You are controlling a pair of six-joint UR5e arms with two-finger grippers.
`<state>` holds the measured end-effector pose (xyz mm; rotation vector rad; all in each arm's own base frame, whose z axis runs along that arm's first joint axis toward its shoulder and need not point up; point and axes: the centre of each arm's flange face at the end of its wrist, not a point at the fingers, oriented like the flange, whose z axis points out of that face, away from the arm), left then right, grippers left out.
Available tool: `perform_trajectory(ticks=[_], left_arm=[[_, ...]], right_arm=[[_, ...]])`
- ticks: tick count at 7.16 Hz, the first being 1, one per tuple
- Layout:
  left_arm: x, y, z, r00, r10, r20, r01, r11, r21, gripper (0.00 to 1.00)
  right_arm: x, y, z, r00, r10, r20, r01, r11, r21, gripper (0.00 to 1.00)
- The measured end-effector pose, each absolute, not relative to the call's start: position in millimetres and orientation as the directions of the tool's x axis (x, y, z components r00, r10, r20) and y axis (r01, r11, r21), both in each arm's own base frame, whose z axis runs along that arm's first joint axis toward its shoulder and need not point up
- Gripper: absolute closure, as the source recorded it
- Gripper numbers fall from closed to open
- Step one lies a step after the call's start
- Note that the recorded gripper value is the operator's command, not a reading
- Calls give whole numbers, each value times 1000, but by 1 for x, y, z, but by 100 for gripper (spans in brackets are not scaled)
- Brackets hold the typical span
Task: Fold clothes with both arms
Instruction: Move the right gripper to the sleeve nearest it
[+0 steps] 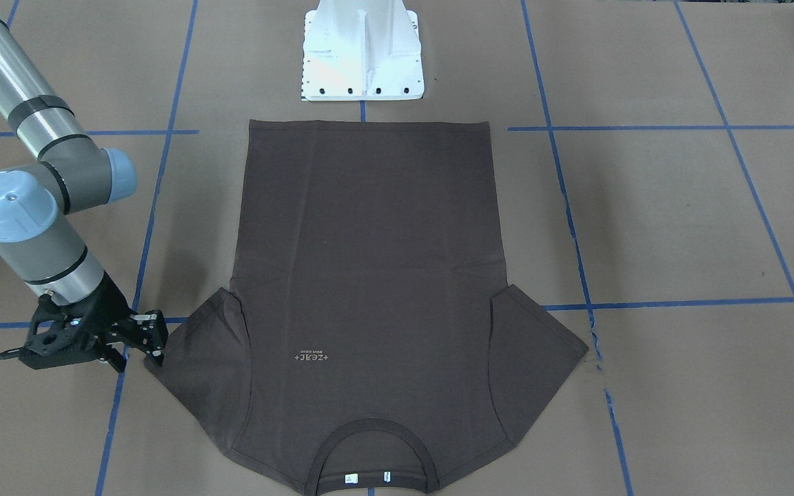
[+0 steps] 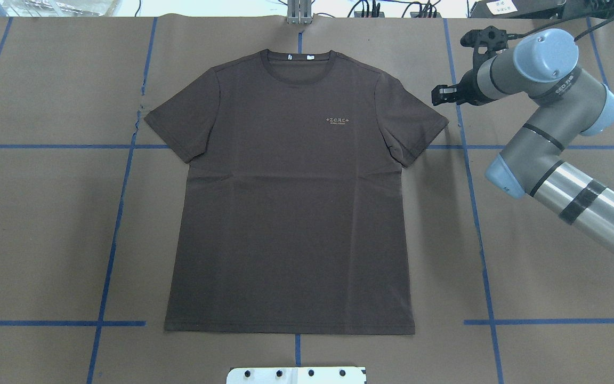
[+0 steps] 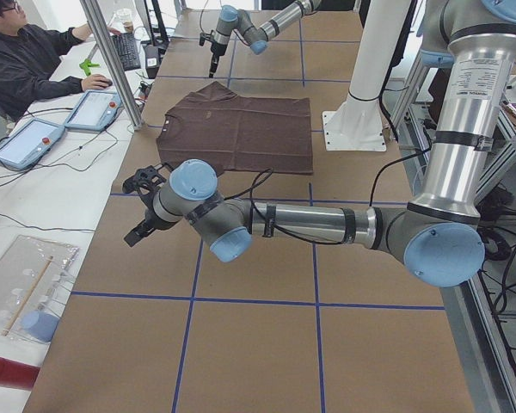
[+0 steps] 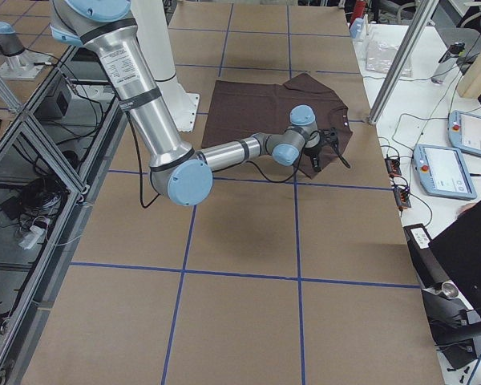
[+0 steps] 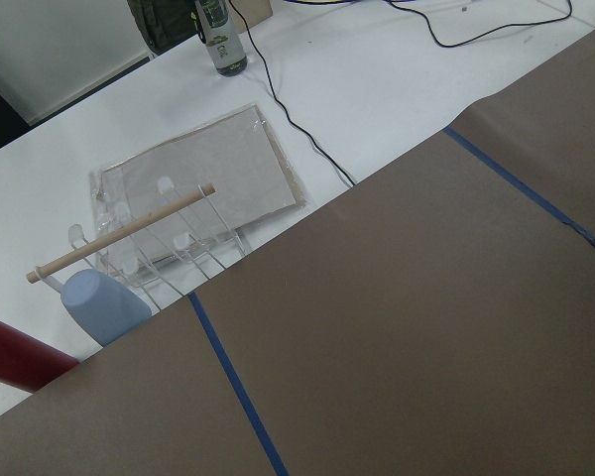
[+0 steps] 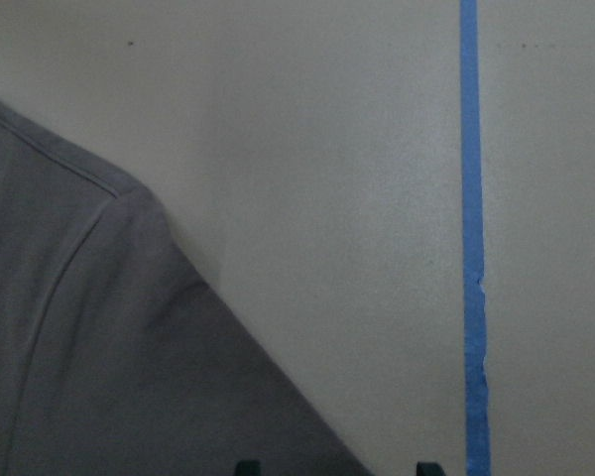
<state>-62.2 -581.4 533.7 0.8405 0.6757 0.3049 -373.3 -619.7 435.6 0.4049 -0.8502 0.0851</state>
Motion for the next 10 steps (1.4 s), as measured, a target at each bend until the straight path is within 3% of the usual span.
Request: perform_trajectory(ticks=[8,9,10], left_arm=[[-62,-580,537,753,499,-430,9,644,765,0],[-62,-580,537,752,499,-430,9,644,765,0],[-62,-580,537,753,500,-429,9,644,765,0]], right_arm=[[-405,-608,464,713,-73,697,-220,921,322,41],[-405,-608,465,714,-73,696,-220,921,322,60],[-405,-607,465,714,-71,696,-221,921,321,100]])
